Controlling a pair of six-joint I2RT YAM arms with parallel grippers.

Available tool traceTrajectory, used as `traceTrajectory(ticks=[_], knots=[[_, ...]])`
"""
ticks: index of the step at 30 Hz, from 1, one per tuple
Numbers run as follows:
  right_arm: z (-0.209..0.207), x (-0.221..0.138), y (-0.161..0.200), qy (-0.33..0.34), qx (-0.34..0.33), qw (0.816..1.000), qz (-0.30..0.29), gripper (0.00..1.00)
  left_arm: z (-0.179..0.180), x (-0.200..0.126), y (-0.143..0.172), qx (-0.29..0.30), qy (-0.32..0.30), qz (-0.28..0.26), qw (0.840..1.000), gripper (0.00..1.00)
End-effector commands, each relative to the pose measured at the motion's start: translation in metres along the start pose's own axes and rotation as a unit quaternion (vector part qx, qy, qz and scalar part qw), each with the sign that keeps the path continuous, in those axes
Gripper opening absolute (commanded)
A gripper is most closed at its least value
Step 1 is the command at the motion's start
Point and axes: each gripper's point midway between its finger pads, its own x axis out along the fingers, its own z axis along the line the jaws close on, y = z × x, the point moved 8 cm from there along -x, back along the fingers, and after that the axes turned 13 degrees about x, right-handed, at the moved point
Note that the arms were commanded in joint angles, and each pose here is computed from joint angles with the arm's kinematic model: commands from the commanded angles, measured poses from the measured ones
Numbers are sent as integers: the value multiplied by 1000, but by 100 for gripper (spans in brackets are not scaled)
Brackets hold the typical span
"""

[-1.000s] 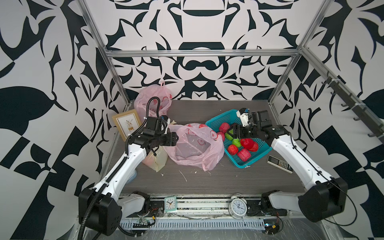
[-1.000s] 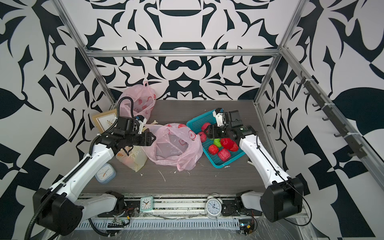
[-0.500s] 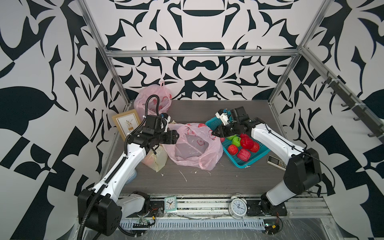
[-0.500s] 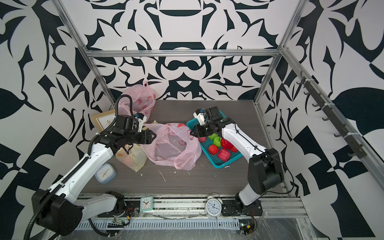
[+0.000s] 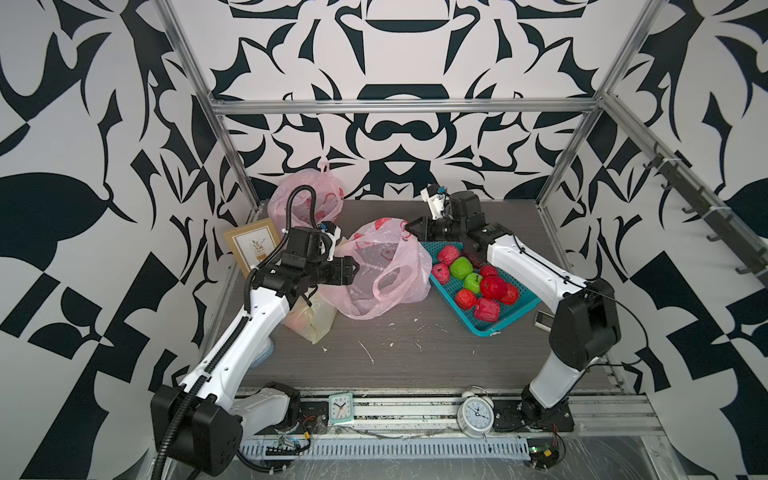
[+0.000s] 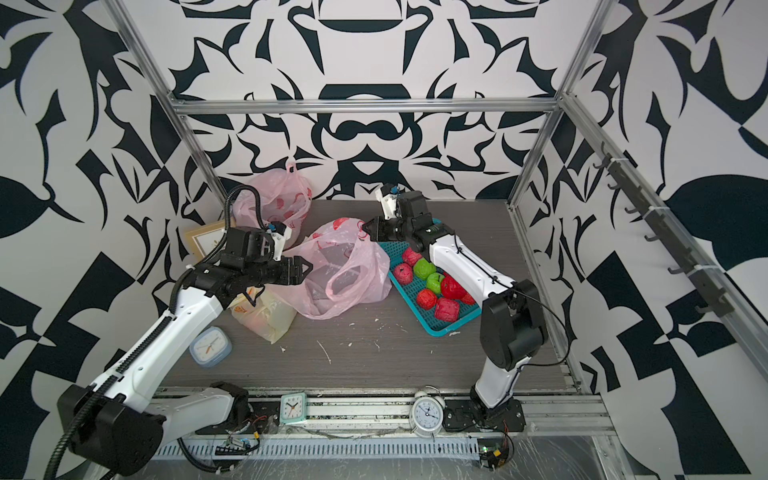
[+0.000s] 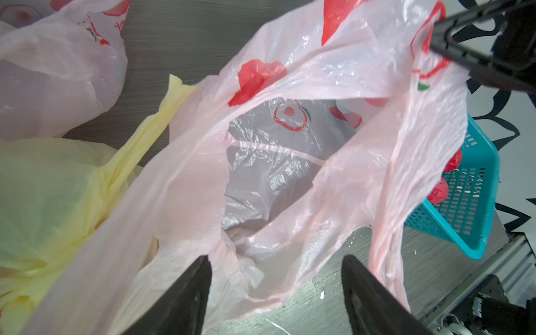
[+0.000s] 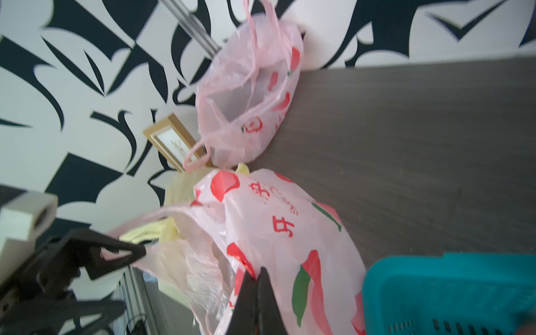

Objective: Untie the knot of a plastic bag & take out the apple
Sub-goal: Adjust the plastic bag at the center of the board.

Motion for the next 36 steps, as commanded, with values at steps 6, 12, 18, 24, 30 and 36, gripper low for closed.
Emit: traceTrajectory(ticks=[6, 12, 18, 24, 30, 36], knots=[[35, 2, -83, -60, -7, 977, -204, 0, -4, -17, -8, 6, 1, -23, 1000, 75], [-2, 42, -92, 15, 16, 980, -196, 0, -3, -15, -4, 7, -3, -19, 1000, 75], [-53, 87, -68, 80, 31, 988, -127, 0, -4, -18, -5, 8, -3, -22, 1000, 75], [-72, 104, -69, 139, -12, 985, -102, 0, -3, -24, -6, 9, -15, -24, 1000, 75], [-58, 90, -80, 158, -66, 980, -105, 12, 11, -38, 5, 2, -111, -30, 993, 75], [-35, 64, -89, 172, -121, 972, -107, 34, 10, -81, 5, -4, -161, -146, 976, 81]])
